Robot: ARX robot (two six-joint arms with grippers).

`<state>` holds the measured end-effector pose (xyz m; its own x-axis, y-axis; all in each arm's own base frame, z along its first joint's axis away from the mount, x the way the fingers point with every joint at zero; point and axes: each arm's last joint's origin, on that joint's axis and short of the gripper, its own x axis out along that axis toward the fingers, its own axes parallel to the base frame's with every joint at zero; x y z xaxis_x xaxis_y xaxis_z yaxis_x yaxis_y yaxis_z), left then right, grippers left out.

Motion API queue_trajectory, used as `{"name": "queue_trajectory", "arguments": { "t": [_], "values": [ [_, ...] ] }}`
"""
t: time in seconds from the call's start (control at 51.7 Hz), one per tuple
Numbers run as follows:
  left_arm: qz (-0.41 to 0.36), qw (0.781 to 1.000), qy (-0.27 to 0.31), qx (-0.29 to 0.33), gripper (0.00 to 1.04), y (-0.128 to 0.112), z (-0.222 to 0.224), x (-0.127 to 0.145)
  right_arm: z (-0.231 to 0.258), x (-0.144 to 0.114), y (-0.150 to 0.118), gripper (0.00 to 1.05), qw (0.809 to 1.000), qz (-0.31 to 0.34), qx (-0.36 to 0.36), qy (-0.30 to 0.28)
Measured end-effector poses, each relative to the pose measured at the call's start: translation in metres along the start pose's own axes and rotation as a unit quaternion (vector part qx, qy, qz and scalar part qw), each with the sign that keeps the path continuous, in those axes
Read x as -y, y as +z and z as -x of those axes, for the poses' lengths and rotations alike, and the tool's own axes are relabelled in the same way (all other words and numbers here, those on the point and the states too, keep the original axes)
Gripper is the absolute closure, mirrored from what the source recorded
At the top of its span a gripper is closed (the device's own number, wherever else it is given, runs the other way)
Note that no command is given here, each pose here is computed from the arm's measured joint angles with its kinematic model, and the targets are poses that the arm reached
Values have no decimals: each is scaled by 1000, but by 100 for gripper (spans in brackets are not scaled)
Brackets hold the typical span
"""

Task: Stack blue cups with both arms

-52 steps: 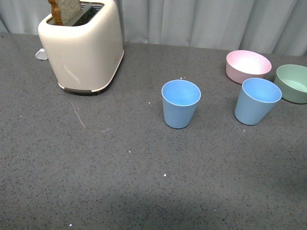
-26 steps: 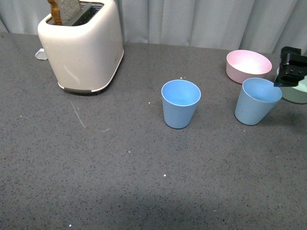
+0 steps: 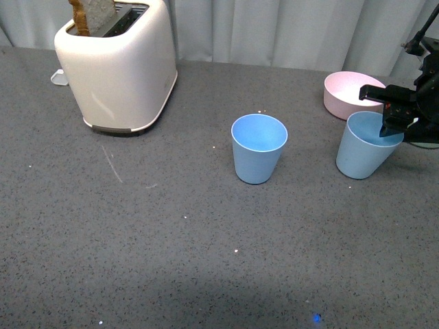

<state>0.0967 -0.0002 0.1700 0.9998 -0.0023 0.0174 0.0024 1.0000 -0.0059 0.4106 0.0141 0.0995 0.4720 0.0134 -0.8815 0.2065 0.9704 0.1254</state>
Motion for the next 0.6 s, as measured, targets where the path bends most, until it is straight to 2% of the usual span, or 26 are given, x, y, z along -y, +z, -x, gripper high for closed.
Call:
{"name": "queue_trajectory", "arguments": {
  "t": [0.058,0.174,0.348,0.445,0.599],
  "values": [
    [0,1000,0,0,7,0,0,0,0,1,-1,90,1000,-1,-6,1],
    [0,1000,0,0,7,0,0,0,1,2,-2,104,1000,-4,-17,7],
    [0,1000,0,0,7,0,0,0,7,1,-1,104,999,-10,-27,24],
    [0,1000,0,0,7,0,0,0,23,-7,4,104,997,-12,-21,68],
    [0,1000,0,0,7,0,0,0,65,-38,16,104,989,6,6,144]
  ]
}}
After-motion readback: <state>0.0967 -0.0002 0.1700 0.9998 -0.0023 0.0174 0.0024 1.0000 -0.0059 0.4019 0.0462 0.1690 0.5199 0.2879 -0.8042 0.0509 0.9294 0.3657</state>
